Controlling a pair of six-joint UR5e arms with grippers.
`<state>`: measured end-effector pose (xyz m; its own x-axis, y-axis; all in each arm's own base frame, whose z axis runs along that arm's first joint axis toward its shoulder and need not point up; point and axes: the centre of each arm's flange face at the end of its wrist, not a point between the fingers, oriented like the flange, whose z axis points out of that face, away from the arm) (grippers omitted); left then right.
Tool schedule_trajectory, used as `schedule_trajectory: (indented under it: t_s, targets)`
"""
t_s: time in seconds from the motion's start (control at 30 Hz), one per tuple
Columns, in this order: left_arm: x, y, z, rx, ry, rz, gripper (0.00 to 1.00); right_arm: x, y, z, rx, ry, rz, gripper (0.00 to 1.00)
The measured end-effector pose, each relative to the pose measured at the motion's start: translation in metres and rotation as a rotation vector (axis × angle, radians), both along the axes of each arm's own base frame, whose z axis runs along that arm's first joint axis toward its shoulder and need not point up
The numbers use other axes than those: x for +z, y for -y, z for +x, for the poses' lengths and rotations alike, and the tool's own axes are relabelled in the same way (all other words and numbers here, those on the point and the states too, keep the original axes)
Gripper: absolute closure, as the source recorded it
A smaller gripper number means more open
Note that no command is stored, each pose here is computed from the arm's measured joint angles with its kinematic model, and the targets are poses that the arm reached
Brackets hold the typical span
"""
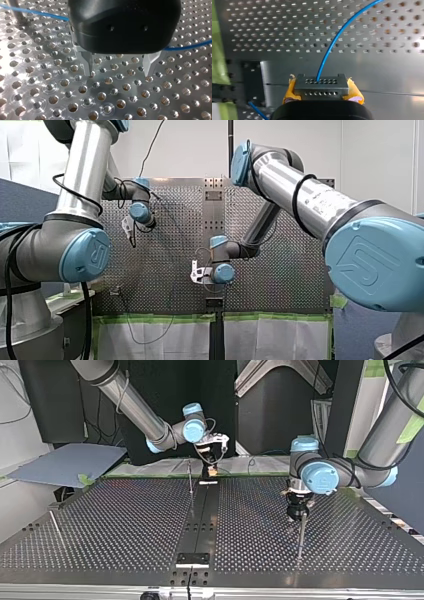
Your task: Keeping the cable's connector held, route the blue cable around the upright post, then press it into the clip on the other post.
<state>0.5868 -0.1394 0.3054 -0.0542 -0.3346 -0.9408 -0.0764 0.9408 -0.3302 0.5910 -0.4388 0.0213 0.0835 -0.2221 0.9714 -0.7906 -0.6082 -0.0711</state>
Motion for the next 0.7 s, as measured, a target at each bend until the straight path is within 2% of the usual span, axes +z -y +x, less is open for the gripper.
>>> schedule_trajectory:
  t_s: [0.4, 0.7]
  targets:
    - [0.0, -0.001, 0.0, 0.006, 0.0, 0.0, 0.01, -0.084, -0.007, -0.014, -0.035, -0.039, 0.035, 1.0]
    - [0.0, -0.001, 0.0, 0.015, 0.0, 0.001, 0.01, -0.144, -0.013, -0.031, -0.081, -0.073, 0.054, 1.0]
